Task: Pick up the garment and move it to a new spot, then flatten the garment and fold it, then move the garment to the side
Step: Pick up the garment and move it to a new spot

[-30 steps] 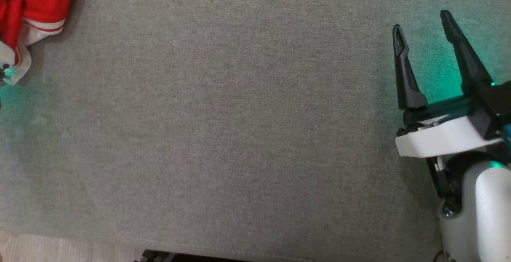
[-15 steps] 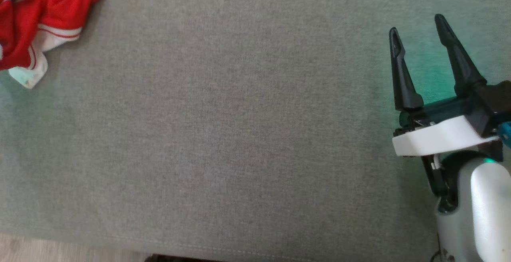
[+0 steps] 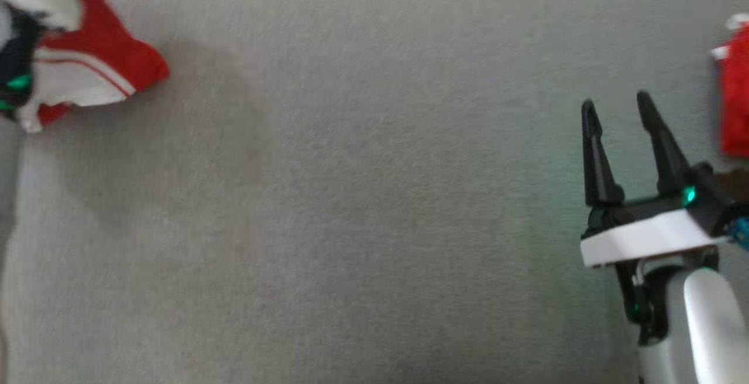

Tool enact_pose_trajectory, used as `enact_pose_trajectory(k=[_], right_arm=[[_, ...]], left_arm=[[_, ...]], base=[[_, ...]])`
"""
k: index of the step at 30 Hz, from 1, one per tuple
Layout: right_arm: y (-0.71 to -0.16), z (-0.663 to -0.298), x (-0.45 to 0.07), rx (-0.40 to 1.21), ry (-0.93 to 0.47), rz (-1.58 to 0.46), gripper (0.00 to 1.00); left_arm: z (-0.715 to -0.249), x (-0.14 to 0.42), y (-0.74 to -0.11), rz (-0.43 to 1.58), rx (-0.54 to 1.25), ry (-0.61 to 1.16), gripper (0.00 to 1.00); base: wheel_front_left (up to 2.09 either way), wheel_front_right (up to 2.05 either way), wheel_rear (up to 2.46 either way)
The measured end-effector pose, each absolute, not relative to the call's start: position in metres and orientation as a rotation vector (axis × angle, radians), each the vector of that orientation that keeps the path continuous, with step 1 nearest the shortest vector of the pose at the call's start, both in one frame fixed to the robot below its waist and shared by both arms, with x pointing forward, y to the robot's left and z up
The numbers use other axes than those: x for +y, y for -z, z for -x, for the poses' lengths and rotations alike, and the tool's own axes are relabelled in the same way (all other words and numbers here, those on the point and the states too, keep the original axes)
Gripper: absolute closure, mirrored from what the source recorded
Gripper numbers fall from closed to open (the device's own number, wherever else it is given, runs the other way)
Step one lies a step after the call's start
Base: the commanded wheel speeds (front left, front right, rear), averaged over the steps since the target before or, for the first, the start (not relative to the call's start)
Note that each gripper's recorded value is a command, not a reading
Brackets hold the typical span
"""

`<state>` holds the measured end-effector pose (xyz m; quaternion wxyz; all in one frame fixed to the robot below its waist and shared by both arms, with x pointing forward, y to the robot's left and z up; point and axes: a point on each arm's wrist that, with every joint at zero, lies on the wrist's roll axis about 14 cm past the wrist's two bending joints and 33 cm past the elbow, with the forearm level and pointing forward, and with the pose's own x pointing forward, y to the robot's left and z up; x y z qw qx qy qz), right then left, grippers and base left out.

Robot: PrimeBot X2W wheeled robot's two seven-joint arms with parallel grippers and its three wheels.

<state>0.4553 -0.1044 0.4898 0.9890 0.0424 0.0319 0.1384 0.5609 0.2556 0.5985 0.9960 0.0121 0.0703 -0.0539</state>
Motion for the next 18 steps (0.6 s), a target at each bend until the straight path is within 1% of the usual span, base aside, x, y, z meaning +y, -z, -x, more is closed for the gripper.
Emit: enact_pose_trajectory(k=[6,12,15,18], right_arm=[[-0.508,-0.424,-0.137,0.017,-0.191,-0.11,0.0],[-0.513,-0.398,-0.175,-0.001,-0.082,-0.105,0.0],[-0.509,-0.395,-0.18,0.006,-0.063,-0.113,0.0],[-0.496,-0.397,-0.179,0.038,-0.066,-0.124,0.0]], left_arm=[[-0.543,0.146,-0.673,-0.011,-0.018,0.355,1.0],[-0.51,0.033,-0.72,0.147,-0.116,0.605,1.0],[-0.507,0.006,-0.714,0.205,-0.098,0.656,1.0],[-0.519,0.005,-0.667,0.258,-0.007,0.618,1.0]], base=[[0.0,0.0,0.0],[0.0,0.0,0.0],[0.0,0.0,0.0],[0.0,0.0,0.0]])
